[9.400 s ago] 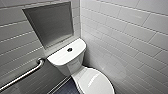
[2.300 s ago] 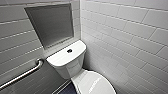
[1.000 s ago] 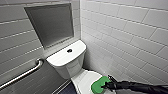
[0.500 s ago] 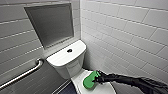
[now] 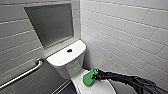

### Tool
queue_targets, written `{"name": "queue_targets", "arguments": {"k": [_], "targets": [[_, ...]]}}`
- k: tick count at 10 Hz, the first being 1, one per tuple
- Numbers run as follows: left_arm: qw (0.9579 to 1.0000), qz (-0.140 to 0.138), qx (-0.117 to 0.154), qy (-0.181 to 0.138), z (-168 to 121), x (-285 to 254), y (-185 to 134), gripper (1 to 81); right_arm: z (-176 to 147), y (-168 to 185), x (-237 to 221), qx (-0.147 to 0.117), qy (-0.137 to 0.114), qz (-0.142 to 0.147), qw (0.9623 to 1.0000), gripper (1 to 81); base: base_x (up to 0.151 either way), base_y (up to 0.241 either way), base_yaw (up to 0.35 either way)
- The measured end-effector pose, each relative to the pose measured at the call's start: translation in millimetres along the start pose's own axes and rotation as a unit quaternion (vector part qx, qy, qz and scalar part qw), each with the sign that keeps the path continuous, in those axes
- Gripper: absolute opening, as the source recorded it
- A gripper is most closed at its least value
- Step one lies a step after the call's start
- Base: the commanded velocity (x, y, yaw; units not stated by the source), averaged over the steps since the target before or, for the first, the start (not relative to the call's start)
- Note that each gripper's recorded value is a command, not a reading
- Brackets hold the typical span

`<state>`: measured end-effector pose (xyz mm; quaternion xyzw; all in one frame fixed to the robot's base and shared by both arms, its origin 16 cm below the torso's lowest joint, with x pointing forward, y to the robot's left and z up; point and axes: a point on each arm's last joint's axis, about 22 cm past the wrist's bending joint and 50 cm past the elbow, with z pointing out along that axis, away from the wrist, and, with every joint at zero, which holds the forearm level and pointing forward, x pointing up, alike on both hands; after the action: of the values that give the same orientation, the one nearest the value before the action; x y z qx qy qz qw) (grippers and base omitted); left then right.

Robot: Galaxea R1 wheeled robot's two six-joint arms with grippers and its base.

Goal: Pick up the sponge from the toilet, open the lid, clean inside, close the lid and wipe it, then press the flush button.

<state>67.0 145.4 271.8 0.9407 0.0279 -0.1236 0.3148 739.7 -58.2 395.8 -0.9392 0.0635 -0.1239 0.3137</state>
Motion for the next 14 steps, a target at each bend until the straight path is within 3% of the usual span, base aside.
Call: {"name": "queue_targets", "arguments": {"k": [4,7,11,14], "targets": [[0.9999,-0.002,0.013,0.0,-7,-1,-16,81.1,28,38,-68,-0.001,0.014,0.045,0.9989,1.0,0.0,0.0,0.0],[0.9997,-0.007,0.023,-0.007,-15,-14,-28,81.1,30,51,-67,-0.004,0.048,0.054,0.9974,1.0,0.0,0.0,0.0],[0.9998,-0.008,0.017,-0.005,-11,-14,-21,81.1,9,79,-77,0.001,0.048,0.061,0.997,1.0,0.0,0.0,0.0],[0.9999,-0.008,0.008,-0.005,-4,-13,-9,81.1,-38,118,-92,0.007,0.032,0.068,0.9971,1.0,0.0,0.0,0.0]]}}
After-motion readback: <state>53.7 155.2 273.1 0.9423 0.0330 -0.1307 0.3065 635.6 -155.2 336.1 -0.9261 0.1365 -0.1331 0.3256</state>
